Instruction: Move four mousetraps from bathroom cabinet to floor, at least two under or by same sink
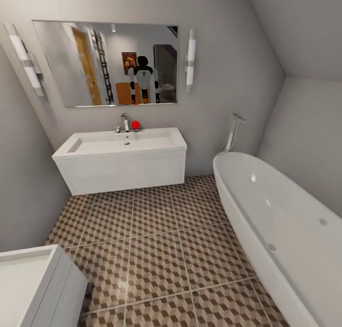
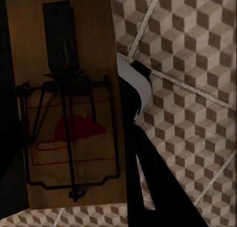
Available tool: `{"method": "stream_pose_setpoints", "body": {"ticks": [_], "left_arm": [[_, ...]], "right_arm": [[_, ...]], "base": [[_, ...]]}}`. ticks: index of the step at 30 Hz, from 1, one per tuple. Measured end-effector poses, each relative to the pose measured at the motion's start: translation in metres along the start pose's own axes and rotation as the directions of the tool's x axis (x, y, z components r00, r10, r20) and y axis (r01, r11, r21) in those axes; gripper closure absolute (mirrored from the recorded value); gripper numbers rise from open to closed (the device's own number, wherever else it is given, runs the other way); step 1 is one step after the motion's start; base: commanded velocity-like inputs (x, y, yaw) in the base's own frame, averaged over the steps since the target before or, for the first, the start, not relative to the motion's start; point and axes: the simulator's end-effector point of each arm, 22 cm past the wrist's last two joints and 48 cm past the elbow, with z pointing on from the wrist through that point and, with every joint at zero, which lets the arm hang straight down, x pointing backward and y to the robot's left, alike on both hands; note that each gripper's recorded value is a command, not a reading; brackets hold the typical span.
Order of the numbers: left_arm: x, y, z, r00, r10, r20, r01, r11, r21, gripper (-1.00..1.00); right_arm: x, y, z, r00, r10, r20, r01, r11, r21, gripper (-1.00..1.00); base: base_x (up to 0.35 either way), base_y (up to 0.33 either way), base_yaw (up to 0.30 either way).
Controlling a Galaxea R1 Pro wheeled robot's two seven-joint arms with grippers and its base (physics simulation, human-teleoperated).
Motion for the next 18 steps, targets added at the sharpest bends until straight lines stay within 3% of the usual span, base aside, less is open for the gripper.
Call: {"method": "stream_pose_setpoints", "body": {"ticks": [18], "left_arm": [[-0.0001,0.0003,0.0001,1.0,-0.001,0.0,0.001,1.0,0.0,1.0]], "right_arm": [[0.0006,-0.001,-0.0002,1.0,0.0,-0.001,0.0,1.0,0.001,1.0]], "base": [[0.323,0.0,0.0]]}}
